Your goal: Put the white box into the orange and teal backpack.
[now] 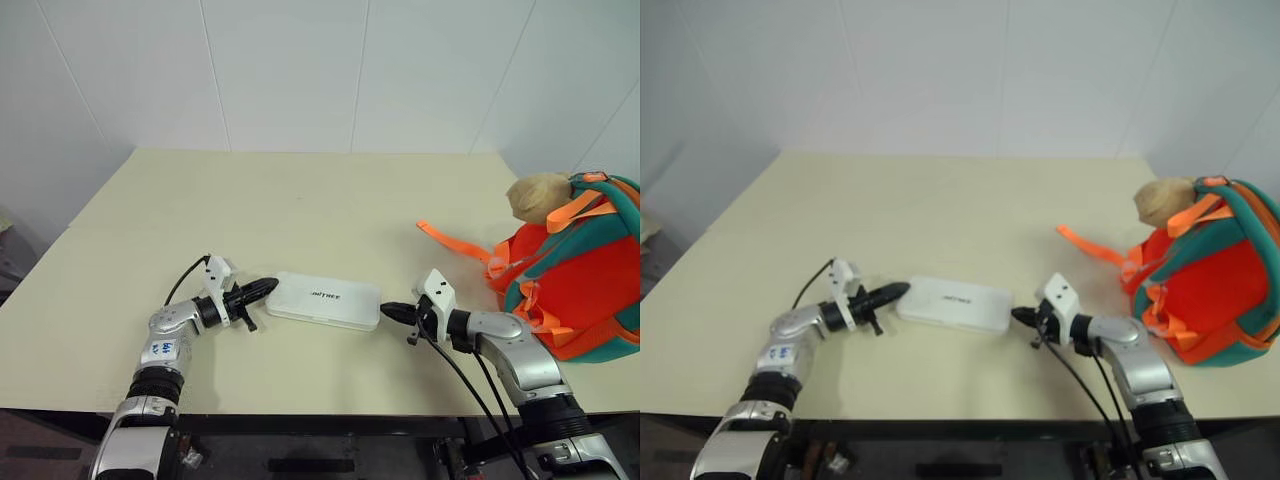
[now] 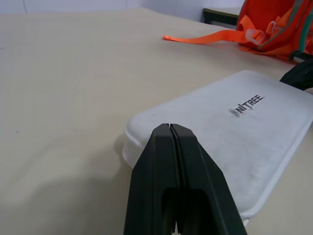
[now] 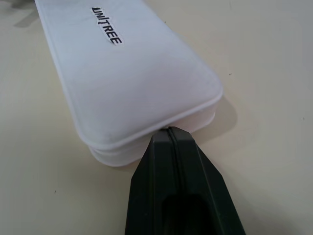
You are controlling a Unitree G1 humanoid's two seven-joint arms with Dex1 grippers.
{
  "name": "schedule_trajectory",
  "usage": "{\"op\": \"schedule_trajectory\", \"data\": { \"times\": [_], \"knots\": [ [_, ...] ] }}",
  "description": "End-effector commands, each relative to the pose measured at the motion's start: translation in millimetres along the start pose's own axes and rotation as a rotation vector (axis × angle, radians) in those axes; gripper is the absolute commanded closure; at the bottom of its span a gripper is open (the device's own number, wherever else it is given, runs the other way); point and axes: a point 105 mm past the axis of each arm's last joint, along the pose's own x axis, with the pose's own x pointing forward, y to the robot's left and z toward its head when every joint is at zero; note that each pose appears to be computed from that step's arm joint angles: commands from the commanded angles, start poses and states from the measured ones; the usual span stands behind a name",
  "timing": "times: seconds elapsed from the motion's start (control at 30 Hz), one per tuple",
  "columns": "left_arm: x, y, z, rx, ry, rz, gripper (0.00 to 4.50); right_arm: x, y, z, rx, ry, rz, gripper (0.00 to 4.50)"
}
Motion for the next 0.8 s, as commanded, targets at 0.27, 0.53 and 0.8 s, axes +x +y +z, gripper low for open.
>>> {"op": "schedule_trajectory", "data": {
  "times": [0.27, 0.53, 0.8],
  "knots": [
    [-24.2, 15.1, 17.2, 0.057, -0.037, 0.100, 4.46, -5.0, -1.1, 10.9, -0.011, -0.048, -0.021, 4.50],
    [-5.2, 4.0, 4.5, 0.029, 0.007, 0.081, 4.46, -0.7, 0.1, 13.6, -0.011, -0.055, -0.010, 4.50],
    [10.4, -8.5, -2.8, -0.019, 0.007, 0.021, 4.46, -0.8, 0.2, 13.1, -0.012, -0.052, -0.008, 4.50]
  ]
}}
